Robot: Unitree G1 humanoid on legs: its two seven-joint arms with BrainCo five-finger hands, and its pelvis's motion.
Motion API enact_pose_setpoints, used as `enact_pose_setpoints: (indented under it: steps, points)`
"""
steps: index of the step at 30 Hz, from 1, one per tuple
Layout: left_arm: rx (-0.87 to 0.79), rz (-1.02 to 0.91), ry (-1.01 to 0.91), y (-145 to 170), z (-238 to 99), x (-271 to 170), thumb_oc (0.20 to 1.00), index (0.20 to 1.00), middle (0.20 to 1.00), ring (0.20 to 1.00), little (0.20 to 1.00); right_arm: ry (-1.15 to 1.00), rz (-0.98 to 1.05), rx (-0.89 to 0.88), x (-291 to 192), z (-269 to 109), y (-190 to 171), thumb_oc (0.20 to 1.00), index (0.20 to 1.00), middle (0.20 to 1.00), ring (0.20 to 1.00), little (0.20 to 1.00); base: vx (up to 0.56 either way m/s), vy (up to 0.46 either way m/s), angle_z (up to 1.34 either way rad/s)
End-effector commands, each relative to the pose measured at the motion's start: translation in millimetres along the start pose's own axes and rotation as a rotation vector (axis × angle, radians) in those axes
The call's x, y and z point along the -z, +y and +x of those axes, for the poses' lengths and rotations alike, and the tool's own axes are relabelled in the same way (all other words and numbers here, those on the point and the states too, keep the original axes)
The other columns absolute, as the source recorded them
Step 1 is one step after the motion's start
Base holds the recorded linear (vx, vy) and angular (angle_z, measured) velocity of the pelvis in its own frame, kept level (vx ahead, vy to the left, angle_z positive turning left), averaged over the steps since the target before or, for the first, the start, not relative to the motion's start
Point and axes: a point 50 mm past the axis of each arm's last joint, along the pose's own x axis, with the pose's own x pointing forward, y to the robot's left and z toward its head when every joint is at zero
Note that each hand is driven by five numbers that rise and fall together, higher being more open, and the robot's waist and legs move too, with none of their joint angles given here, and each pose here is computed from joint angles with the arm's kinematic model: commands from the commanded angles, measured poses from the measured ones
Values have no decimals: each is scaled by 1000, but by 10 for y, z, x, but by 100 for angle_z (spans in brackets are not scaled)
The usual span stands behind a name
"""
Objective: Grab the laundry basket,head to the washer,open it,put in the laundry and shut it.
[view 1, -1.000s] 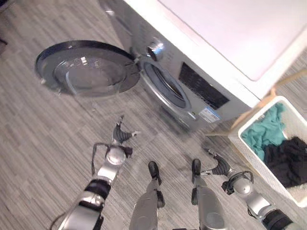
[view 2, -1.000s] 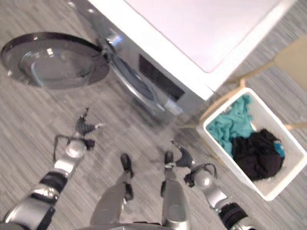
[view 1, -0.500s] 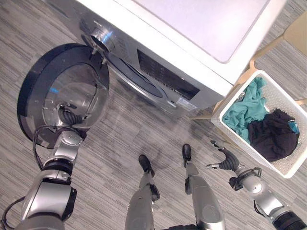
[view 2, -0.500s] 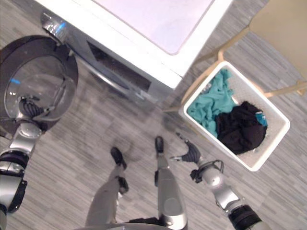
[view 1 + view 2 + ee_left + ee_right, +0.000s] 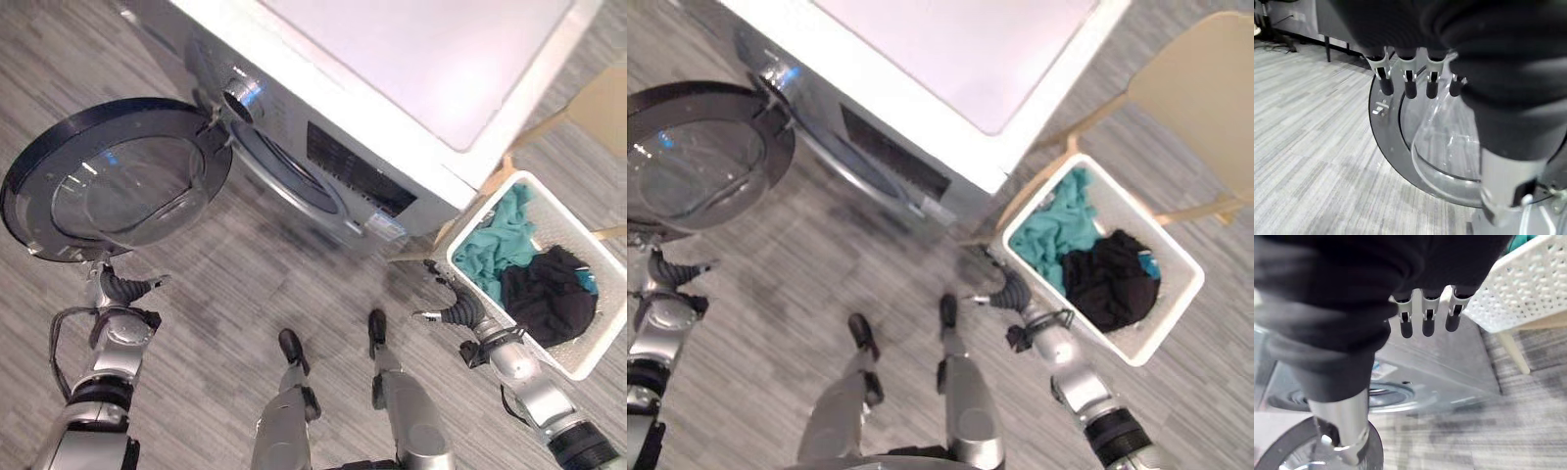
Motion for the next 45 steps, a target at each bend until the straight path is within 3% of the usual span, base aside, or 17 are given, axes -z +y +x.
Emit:
enact_pose_setpoints:
  steps: [1,5,10,12,20,30,39,45]
  points:
    - [123,-34,129,-379,-289,412,1000,1000,1000,1000,1000,1,61,17,22,-111,4,1000,1000,1000,1000,1000,101,27,-33]
    - [289,-71,290,-824,-824,864,1000,1000,1000,1000,1000,-32,-8,53,-59,-80,-96,1000,1000,1000,1000,1000,108,11,-71]
    - [370,-48,396,-957,-1095,1111,1000,1000,1000,1000,1000,-21,-61,62,-48,-68,-108,1000,1000,1000,1000,1000,54,-100,-86]
    - [518,7,447,-1198,-1394,1248,1000,1000,1000,1000,1000,49,-122,96,111,-208,-170,1000,1000,1000,1000,1000,164,-322,-22]
    - [636,-11,464,-1429,-1664,1264,1000,1000,1000,1000,1000,90,-194,48,185,-144,-187,1000,1000,1000,1000,1000,90,-122,-58]
    - [655,65,468,-1428,-1680,1324,1000,1000,1000,1000,1000,132,-511,-28,269,224,-225,1000,1000,1000,1000,1000,98,120,-94]
    - [569,4,327,-1459,-1327,958,1000,1000,1000,1000,1000,85,-737,83,22,778,-382,1000,1000,1000,1000,1000,-106,85,21]
    - [539,-48,255,-1446,-1175,770,1000,1000,1000,1000,1000,121,-828,196,-191,1082,-716,1000,1000,1000,1000,1000,-67,1,22]
